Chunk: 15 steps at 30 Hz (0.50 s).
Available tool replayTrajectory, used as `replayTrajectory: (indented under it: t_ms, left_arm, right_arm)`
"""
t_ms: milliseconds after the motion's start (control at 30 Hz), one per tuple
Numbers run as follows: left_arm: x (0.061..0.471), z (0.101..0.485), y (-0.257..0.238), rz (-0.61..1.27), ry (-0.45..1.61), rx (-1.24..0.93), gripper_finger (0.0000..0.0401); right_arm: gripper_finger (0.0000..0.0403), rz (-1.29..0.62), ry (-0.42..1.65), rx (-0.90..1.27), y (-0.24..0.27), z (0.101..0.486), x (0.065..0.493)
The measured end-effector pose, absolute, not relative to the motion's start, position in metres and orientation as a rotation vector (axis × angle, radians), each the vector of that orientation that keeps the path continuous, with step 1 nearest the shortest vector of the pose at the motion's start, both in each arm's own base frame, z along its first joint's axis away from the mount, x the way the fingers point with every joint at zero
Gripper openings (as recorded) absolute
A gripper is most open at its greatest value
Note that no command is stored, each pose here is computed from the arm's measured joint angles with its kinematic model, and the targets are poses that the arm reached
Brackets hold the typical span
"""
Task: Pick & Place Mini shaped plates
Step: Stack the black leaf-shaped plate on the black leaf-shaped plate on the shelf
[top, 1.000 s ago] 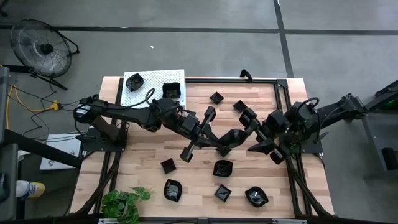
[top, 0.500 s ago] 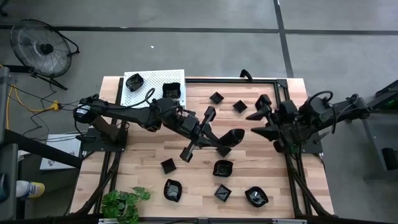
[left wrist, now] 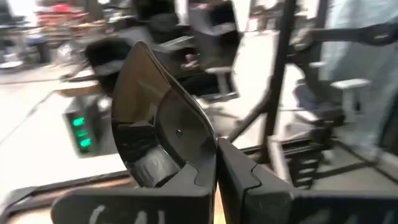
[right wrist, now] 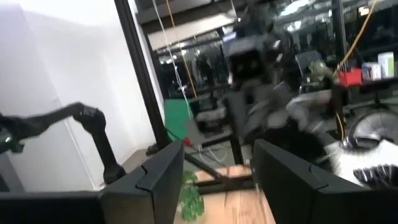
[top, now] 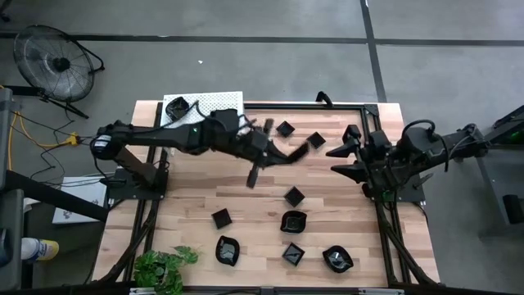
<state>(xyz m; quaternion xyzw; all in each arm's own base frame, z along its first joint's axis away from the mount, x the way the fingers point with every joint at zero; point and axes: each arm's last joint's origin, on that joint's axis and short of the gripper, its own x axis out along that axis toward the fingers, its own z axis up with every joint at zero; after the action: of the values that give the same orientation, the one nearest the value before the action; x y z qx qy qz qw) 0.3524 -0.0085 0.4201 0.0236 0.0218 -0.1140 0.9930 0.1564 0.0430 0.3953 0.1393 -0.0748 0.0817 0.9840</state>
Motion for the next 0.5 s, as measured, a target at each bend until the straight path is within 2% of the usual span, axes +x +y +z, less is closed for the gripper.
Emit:
replayTrajectory:
  t_ms: [200, 500]
  left_arm:
    - [0.322, 0.414, 0.014, -0.015, 0.295, 0.041, 0.0000]
    - [0.269, 0.407, 0.037, 0.476, 0.598, -0.028, 0.0000]
  right_arm:
    - [0.0190, 0.153, -0.066, 0.302, 0.043, 0.388, 0.156]
    - [0.0190, 0.068, -0.020, 0.309, 0.039, 0.383, 0.152]
